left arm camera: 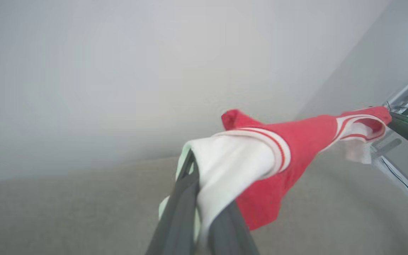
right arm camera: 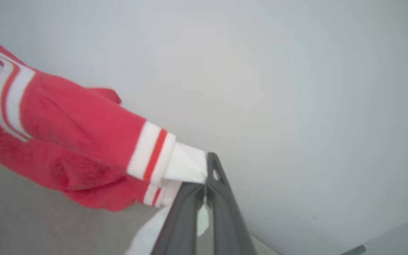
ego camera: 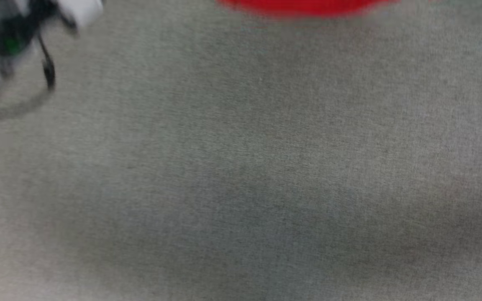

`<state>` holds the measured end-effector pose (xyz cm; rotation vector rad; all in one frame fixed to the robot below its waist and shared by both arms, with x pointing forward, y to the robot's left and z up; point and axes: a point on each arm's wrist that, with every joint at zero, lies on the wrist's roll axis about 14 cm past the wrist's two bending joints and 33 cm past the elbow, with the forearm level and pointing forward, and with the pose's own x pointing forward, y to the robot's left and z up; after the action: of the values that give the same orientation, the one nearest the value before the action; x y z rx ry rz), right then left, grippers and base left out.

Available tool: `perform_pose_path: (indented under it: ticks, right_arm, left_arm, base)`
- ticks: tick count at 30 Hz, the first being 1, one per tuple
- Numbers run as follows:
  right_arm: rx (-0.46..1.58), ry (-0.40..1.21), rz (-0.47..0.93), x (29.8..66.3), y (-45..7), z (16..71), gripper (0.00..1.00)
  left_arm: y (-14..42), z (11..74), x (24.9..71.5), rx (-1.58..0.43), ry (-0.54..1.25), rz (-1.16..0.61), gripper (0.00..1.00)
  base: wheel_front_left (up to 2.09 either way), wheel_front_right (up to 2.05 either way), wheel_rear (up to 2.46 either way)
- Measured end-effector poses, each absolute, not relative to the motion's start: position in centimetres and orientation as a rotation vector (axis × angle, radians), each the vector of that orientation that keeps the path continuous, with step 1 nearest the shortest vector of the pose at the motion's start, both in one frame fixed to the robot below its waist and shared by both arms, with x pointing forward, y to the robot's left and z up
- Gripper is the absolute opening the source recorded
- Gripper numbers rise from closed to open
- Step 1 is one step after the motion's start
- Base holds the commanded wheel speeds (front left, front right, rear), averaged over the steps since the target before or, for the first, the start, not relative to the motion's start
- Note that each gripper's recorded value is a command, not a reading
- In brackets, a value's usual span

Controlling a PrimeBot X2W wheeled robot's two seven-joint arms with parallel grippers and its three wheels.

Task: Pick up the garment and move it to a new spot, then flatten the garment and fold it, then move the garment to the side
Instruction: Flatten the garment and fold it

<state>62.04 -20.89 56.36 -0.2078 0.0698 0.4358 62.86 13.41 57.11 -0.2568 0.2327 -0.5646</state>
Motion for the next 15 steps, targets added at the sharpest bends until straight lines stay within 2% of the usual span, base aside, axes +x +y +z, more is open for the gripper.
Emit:
perform_pose_path:
  ticks: [6, 11, 15]
  right_arm:
    - [-0.116, -0.084, 0.291, 67.5, -21.9, 62.3, 0.0]
    - [-0.136, -0.238, 0.18, 69.3, -24.3, 68.4, 0.0]
    - [-0.169, -0.243, 0.141, 69.3, -25.5, 68.8, 0.0]
  left_arm:
    - [14.1, 62.6, 70.1, -0.277, 0.046, -0.434, 0.0]
    - [13.0, 70.3, 73.0, -0.361, -0.217, -0.398, 0.0]
    - [11.5, 69.1, 73.2, -0.354, -0.187, -0.419, 0.0]
  base:
    - [0.0, 0.0, 0.0]
    - [0.0, 0.0, 0.0]
    - [0.0, 0.0, 0.0]
